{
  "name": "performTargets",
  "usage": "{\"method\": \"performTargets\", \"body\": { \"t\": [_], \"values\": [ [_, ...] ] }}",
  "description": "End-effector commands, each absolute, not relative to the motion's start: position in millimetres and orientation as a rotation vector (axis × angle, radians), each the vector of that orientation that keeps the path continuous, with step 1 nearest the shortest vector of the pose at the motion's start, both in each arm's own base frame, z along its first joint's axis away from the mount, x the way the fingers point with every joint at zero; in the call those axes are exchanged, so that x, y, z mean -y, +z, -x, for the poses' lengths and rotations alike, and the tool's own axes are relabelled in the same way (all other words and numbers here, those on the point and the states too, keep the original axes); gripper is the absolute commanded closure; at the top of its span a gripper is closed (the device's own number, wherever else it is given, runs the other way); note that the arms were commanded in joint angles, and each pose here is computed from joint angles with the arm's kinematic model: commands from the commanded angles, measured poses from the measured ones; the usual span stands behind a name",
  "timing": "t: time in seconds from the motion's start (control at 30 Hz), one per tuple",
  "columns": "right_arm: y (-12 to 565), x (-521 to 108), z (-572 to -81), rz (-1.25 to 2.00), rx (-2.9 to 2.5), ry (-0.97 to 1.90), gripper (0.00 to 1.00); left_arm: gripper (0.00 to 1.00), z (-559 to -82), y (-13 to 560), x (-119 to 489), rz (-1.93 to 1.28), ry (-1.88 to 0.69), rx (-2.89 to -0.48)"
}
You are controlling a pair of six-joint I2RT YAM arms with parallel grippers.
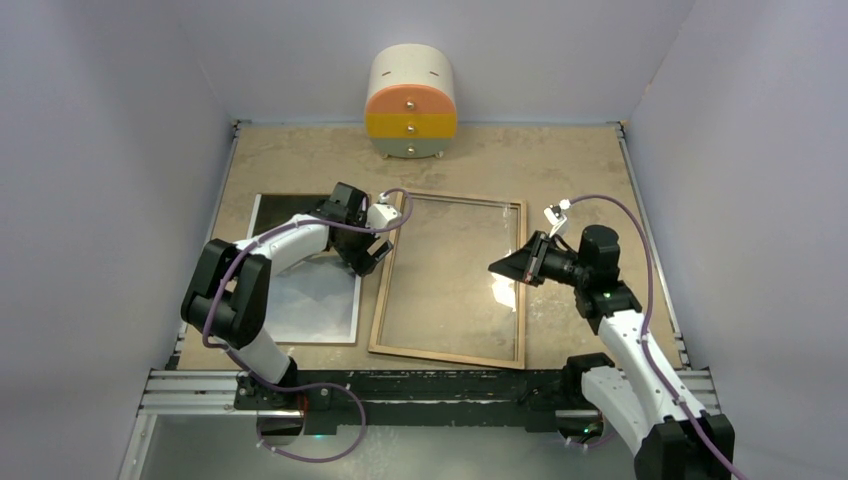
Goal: Put the photo into the frame
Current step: Place the photo frame item in the photo frame.
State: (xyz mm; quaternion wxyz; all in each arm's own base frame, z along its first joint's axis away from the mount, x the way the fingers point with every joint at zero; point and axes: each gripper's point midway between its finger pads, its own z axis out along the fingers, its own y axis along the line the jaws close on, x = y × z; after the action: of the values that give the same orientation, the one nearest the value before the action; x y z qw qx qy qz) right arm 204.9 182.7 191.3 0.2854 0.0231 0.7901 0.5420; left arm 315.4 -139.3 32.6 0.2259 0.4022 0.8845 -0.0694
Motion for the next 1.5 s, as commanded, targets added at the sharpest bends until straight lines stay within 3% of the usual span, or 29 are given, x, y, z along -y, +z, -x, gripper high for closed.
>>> {"method": "performTargets", "body": {
  "t": [0.0,1.47],
  "values": [
    [214,-185,-211,0.017,-2.031,1.449,1.0,0.14,-325,44,144,-1.101,-0.183,-2.394],
    [182,-187,-215,-0.164,-2.07,1.486,1.0,0.13,-307,22,147,-1.164,-0.18,-2.389]
  ]
}}
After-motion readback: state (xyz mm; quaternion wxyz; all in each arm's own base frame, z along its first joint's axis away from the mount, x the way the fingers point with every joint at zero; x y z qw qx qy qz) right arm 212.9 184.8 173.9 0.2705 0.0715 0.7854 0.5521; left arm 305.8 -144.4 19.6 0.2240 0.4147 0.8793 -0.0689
